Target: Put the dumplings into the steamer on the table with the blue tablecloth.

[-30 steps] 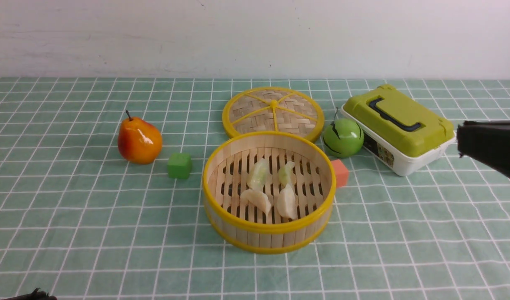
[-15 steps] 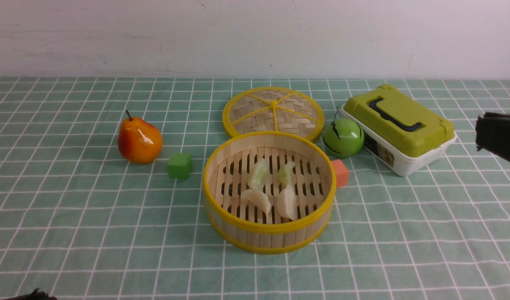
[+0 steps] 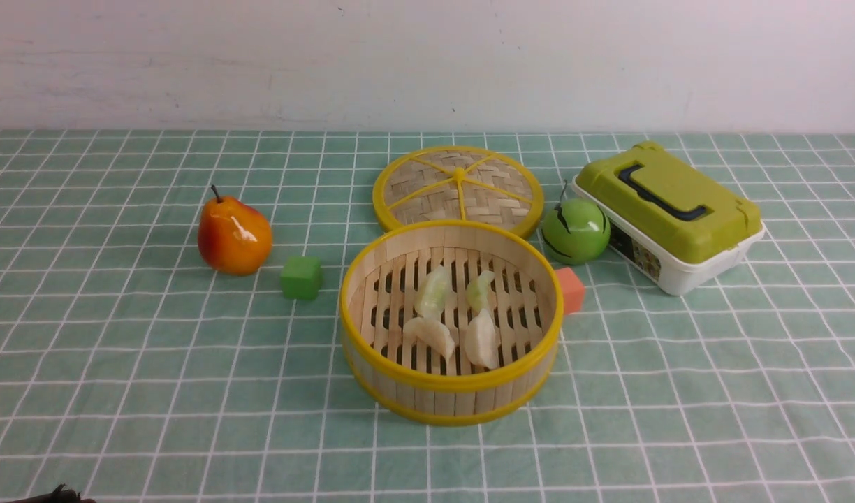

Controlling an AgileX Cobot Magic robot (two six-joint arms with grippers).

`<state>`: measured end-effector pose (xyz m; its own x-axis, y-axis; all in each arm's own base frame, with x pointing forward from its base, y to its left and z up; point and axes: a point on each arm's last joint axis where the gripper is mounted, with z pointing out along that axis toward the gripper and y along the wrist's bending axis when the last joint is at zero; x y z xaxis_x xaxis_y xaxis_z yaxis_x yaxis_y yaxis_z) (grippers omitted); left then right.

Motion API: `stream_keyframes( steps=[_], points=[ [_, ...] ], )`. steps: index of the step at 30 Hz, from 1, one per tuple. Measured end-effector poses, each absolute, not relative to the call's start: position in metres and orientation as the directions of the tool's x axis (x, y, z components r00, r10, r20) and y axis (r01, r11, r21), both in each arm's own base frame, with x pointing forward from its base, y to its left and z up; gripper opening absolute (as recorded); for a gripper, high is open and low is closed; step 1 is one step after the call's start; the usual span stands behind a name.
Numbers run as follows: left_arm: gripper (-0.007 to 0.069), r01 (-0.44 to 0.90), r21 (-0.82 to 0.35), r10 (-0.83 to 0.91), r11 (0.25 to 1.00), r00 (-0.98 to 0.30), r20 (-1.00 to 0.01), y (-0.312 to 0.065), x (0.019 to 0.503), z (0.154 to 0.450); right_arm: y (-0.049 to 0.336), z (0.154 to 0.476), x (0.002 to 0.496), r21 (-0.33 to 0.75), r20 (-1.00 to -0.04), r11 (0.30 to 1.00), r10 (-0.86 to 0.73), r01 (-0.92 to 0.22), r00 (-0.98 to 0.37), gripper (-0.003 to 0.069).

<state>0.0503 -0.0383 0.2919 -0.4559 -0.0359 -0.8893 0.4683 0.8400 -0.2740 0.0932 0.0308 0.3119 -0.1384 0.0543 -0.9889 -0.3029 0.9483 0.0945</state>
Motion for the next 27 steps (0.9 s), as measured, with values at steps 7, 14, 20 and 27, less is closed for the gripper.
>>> stream_keyframes(
  steps=[7, 14, 20, 27],
  points=[
    [0.0102, 0.468, -0.274, -0.036, 0.84, -0.455, -0.89, -0.038, 0.05, 0.292, 0.003, 0.233, 0.063, 0.098, -0.992, 0.995, 0.094, -0.034, -0.088, -0.0022],
    [0.0111, 0.468, -0.274, -0.036, 0.84, -0.455, -0.89, -0.038, 0.05, 0.292, -0.002, 0.188, 0.058, 0.102, -0.986, 0.993, 0.108, 0.053, -0.126, -0.0022],
    [0.0113, 0.468, -0.274, -0.036, 0.84, -0.456, -0.889, -0.038, 0.05, 0.292, -0.001, 0.178, 0.054, 0.092, -0.97, 0.994, 0.102, 0.056, -0.221, -0.0022],
    [0.0123, 0.468, -0.274, -0.036, 0.84, -0.456, -0.889, -0.038, 0.05, 0.292, -0.001, 0.174, 0.053, 0.091, -0.952, 0.994, 0.104, 0.058, -0.289, -0.0022]
  ],
)
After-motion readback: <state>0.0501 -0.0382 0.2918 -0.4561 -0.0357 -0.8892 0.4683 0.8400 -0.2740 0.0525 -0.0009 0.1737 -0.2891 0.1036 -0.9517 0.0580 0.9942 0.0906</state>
